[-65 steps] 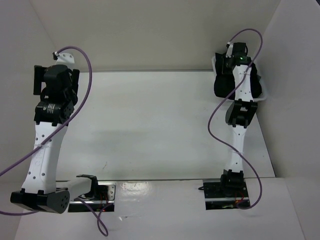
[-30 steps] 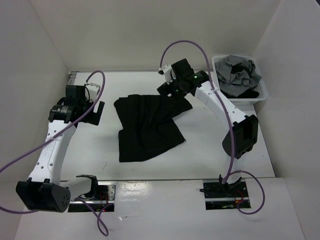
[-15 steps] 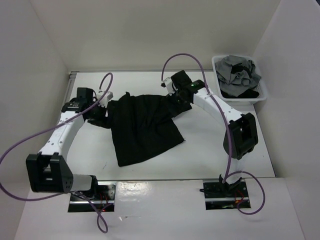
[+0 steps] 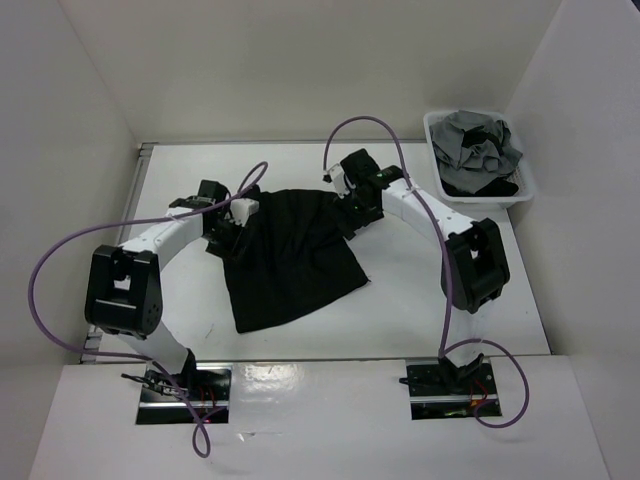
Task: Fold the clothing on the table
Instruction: Flatten the skirt out
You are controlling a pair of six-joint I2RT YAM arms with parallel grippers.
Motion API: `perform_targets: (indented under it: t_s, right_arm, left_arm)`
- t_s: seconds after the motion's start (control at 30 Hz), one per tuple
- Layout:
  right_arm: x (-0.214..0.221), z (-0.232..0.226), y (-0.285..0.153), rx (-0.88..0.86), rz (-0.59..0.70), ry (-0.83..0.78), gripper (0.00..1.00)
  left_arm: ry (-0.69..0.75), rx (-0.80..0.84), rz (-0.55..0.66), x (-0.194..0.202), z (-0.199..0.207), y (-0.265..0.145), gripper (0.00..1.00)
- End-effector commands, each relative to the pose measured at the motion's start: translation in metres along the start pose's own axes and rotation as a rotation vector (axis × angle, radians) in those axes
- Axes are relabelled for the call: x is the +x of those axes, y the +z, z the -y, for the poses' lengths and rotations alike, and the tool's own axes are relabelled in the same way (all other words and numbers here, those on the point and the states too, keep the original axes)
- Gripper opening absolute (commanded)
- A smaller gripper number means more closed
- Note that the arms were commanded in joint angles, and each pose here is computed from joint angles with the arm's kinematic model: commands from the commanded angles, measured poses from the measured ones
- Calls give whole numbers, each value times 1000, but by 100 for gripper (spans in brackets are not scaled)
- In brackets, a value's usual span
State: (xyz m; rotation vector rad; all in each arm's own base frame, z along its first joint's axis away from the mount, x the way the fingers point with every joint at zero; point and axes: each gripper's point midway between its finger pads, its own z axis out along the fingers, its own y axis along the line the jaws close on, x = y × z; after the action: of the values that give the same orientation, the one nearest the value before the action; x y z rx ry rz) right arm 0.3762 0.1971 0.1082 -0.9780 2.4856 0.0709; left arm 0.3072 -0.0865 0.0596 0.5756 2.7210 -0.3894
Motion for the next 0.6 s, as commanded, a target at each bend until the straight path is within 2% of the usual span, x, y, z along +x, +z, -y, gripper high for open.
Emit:
perform_targets:
  t_s: [0.0,0.1,0.17,0.3,0.5,0.57]
  right_arm:
    - [-8,18,-1,32,44,42,98]
    - [-7,23,-1,37,43,52,98]
    - [-8,25,1,32,44,60,98]
    - [-9,26,6,27,25,60,98]
    - [-5,28,11,40,1,60,98]
    - [-5,28,11,40,1,60,98]
  left_arm:
    - [2,-34,55,-18,-3,-3,72]
    - [-10,-30,6,-12,-4,12,73]
    - [-4,-36,-40,-8,-1,25,70]
    - [8,-42,-73,-13,0,47,49]
    - [1,-72,-53,-36,-1,65,34]
    - [1,-83,-55,-42,-6,74,32]
